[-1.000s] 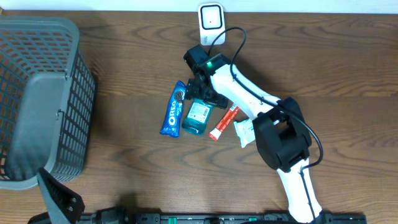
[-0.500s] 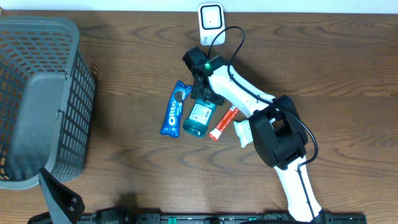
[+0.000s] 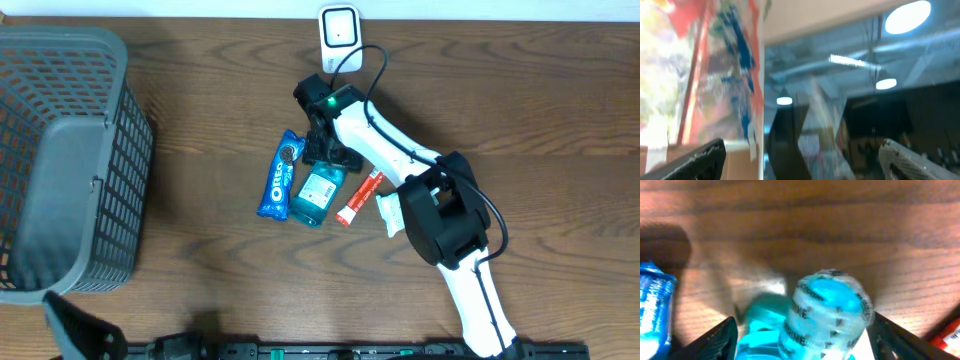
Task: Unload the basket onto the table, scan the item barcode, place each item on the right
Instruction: 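Close right gripper on the bottle cap and lift the bottle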
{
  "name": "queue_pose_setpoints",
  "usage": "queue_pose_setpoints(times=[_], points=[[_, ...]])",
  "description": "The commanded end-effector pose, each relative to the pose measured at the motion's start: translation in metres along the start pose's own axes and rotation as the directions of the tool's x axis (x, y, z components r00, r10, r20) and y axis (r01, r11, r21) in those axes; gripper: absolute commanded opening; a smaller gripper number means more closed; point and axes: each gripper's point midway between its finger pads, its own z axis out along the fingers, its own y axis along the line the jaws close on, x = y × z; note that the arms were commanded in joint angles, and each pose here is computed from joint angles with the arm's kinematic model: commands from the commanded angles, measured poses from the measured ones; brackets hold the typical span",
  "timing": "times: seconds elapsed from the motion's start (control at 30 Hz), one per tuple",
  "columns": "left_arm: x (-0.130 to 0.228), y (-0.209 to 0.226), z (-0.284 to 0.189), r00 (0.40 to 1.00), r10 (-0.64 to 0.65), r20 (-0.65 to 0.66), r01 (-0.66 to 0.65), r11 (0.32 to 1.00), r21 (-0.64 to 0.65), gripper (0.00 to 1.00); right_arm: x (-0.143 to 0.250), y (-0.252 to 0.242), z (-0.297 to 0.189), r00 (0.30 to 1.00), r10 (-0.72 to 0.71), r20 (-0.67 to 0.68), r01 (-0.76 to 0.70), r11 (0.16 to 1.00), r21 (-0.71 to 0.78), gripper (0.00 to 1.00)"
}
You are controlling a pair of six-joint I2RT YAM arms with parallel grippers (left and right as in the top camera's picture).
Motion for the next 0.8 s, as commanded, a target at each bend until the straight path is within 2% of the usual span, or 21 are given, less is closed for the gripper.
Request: queue_pose_setpoints(times=[0.0, 0.1, 0.33, 0.43, 0.6, 0.77], points=[[-0.009, -0.001, -0.006, 1.000, 0.005, 0.025, -0.006, 1.000, 0.012, 0.98, 0.008, 0.000, 0.008, 0.998, 0.026, -0.050, -0.026, 1.000, 0.010, 0.82], [-0.011, 0.000, -0.010, 0.999, 0.005, 0.033, -0.005, 1.000, 0.010, 0.98, 0.020, -0.011, 0.007, 0.988, 0.123, -0.090, -0.118, 0.991, 0.065, 0.93], [-0.027, 0.003, -0.036, 0.997, 0.002, 0.082, -0.003, 1.000, 0.004, 0.98, 0.029, -0.009, 0.007, 0.944, 0.309, -0.119, -0.301, 0.950, 0.081, 0.92], [-0.033, 0.005, -0.045, 0.995, 0.001, 0.104, -0.001, 1.000, 0.000, 0.98, 0.029, -0.009, 0.010, 0.922, 0.371, -0.110, -0.362, 0.928, 0.092, 0.88], [-0.030, 0.004, -0.044, 0.995, 0.000, 0.096, 0.000, 1.000, 0.003, 0.98, 0.023, -0.012, 0.017, 0.924, 0.375, -0.075, -0.366, 0.925, 0.102, 0.68], [-0.030, 0.004, -0.044, 0.995, 0.000, 0.096, 0.000, 1.000, 0.003, 0.98, 0.005, -0.022, 0.016, 0.941, 0.337, 0.033, -0.339, 0.932, 0.127, 0.56]])
